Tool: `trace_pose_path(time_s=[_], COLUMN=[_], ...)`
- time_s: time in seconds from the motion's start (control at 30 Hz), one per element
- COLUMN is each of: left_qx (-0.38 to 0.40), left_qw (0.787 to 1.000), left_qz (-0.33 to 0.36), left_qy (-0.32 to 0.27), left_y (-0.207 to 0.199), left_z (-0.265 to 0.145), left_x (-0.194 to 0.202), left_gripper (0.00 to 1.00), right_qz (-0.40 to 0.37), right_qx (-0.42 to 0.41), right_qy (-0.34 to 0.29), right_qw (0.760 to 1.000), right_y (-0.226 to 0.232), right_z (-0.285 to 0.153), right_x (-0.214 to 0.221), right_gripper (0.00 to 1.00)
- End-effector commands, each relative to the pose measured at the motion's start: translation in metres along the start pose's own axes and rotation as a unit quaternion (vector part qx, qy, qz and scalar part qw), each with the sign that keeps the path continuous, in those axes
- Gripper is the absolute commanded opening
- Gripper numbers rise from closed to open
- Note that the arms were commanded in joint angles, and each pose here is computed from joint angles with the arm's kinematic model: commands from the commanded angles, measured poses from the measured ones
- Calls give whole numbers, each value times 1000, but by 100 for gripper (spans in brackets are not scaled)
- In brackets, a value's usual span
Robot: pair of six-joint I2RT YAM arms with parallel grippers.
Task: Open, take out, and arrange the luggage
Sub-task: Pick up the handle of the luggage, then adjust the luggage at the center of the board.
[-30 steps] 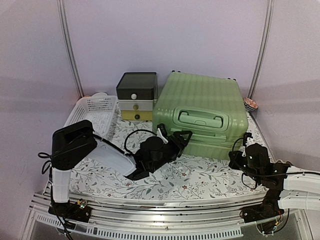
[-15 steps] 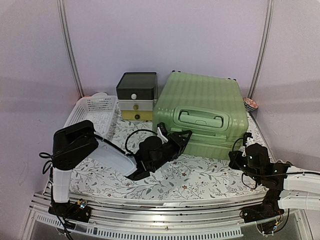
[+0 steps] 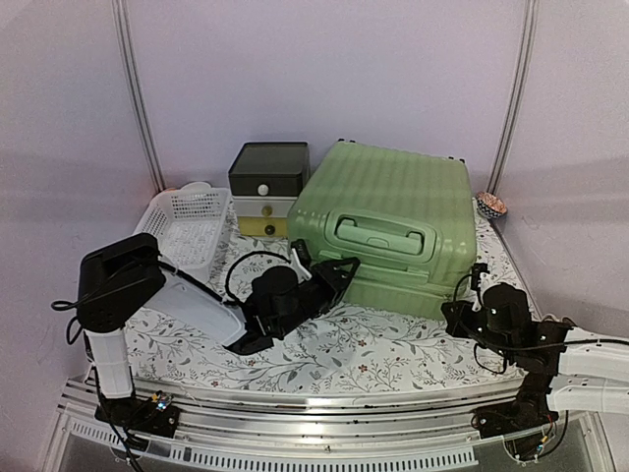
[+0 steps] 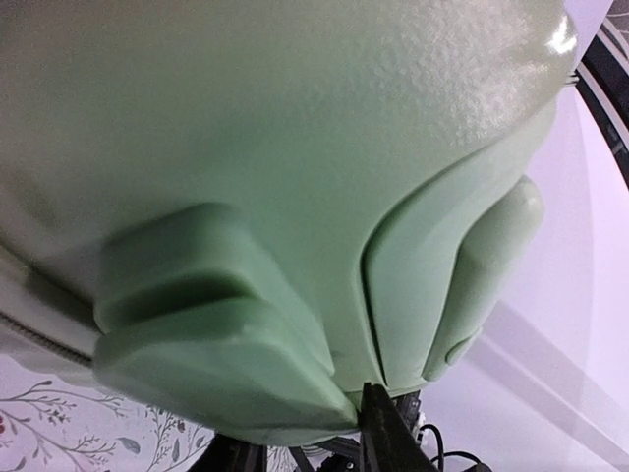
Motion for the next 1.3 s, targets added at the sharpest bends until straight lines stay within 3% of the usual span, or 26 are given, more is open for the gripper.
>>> trace_pose_path(time_s=[0.0, 0.47, 1.27], left_qx=[-27, -40, -87], left_qw=[991, 987, 983], left_qz=[94, 120, 156], left_qy=[-90, -94, -29], left_y=[-1, 1, 12], left_z=[-16, -43, -96], left_x=[-56, -77, -83], left_gripper=[0, 0, 0], right_qz=[23, 69, -20], right_qx=[73, 102, 68], right_qy=[-30, -29, 12], right_qw=[997, 992, 997], right_y=[-20, -34, -11], right_z=[-8, -20, -15], right_x=[-14, -12, -17], right_gripper=[3, 3, 4])
Point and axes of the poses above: each gripper's point midway between its finger pads, its own z axis out along the fingers, its own y axis along the line the jaws close on, x = y × z, the point moved 4 cm from there along -z, back along the fingers, and after that the axes turned 1 degree about z, right-handed, at the moved point
